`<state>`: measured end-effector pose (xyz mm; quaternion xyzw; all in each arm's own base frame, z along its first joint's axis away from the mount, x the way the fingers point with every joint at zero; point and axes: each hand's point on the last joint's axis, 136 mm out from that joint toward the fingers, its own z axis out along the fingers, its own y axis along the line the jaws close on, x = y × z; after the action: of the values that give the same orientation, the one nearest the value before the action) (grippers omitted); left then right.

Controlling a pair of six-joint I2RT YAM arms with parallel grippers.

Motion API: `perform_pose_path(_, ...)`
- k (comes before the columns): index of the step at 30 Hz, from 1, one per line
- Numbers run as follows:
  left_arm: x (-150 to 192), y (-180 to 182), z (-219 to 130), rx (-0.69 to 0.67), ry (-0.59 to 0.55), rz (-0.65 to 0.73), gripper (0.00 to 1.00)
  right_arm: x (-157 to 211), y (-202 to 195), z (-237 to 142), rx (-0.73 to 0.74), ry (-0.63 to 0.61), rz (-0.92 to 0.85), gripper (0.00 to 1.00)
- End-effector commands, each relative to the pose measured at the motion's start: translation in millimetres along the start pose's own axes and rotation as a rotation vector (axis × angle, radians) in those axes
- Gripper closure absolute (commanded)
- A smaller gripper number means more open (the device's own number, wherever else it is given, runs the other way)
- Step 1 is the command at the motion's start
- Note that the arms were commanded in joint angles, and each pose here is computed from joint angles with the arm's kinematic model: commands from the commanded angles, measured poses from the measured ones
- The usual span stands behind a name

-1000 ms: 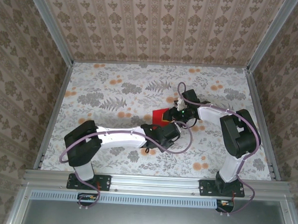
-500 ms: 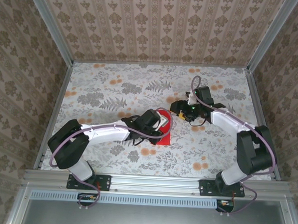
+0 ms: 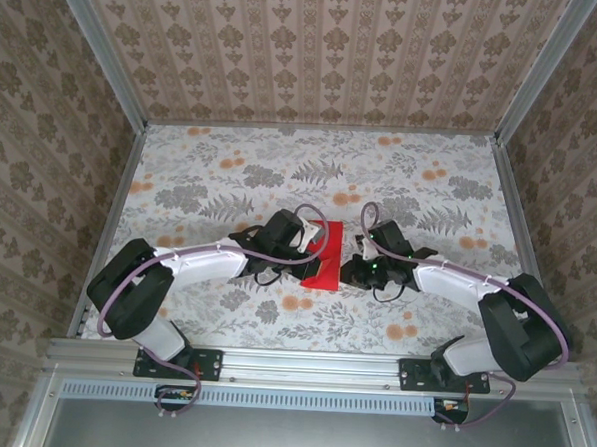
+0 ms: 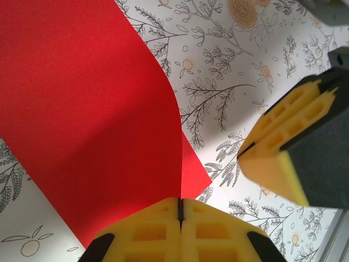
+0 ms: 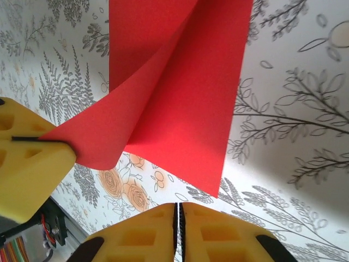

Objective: Fold a paper plane with a square sheet of paper (fold left side to right side)
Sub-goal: Fold the triangle a second time at the center of the table.

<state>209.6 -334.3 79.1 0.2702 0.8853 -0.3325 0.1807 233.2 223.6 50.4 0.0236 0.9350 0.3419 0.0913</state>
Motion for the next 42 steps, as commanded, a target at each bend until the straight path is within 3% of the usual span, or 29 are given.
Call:
perform_pose_path(1,-1.5,-2.4,-4.0,0.022,-0.007,-0.021,1.0,-4.6,1.9,13.2,0.009,-0.012,-0.004,0.88)
perform_pose_path(12,3.2,5.0,-3.8,-0.02,0.03,-0.019,1.0,1.8,0.3,36.5,0.054,0.049,-0.019,0.88)
perform_pose_path(24,0.0,12.6,-5.3,-0.046,0.029,-0.035,1.0,14.2,-26.8,30.8,0.197,0.11,-0.038,0.88)
perform_pose_path(42,-0.9,17.9,-3.3,-0.061,0.045,-0.034,0.99,13.6,-42.1,25.8,0.272,0.14,-0.058,0.88)
